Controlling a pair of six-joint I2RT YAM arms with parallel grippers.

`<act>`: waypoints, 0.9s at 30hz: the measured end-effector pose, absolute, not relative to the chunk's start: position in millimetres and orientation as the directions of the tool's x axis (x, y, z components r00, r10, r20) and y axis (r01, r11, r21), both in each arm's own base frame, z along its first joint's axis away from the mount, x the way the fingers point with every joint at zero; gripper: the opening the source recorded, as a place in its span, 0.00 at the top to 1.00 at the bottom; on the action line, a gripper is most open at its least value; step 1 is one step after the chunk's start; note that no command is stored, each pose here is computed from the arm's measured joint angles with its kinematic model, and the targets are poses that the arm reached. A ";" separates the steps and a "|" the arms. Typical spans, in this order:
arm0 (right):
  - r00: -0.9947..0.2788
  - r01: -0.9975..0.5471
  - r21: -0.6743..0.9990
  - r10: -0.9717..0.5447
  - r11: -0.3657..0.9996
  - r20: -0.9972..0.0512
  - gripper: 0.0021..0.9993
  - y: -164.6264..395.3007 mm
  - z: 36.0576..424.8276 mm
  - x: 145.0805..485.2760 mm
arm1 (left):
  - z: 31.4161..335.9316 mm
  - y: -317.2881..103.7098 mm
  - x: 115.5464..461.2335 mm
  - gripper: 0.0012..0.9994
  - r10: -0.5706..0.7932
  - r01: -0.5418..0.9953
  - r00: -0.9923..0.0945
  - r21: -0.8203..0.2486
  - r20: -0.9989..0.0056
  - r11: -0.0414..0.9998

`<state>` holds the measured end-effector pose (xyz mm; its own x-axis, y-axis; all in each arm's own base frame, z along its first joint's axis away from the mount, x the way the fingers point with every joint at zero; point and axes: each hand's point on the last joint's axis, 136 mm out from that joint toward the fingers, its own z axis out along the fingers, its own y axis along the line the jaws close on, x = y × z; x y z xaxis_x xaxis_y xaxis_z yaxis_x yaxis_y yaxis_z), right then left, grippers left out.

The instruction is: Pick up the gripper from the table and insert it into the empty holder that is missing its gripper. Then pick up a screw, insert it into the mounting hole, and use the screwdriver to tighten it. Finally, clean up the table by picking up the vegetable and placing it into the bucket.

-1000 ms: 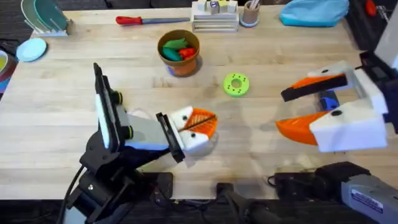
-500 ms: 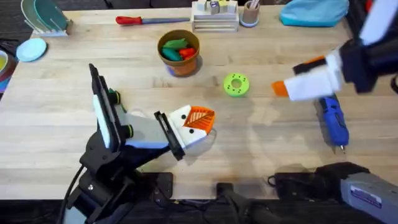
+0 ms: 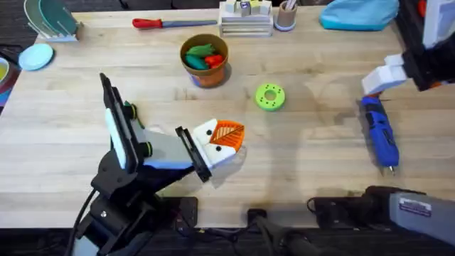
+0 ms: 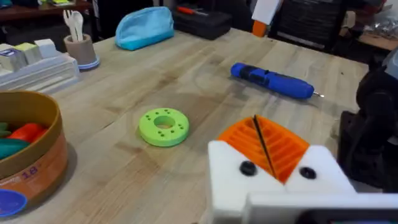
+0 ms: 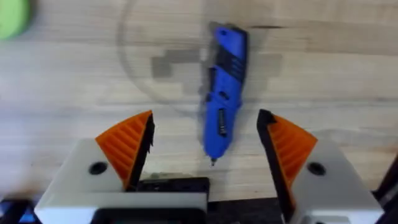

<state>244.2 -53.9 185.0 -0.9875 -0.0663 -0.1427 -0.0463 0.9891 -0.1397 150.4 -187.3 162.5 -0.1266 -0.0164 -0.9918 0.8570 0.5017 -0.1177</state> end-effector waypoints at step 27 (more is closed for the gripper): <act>-0.990 -0.003 0.038 -0.008 0.999 0.142 0.01 -108.4 49.8 227.0 | 162.4 -187.0 150.9 0.99 -0.016 0.855 -0.127 -0.118 -0.992 0.505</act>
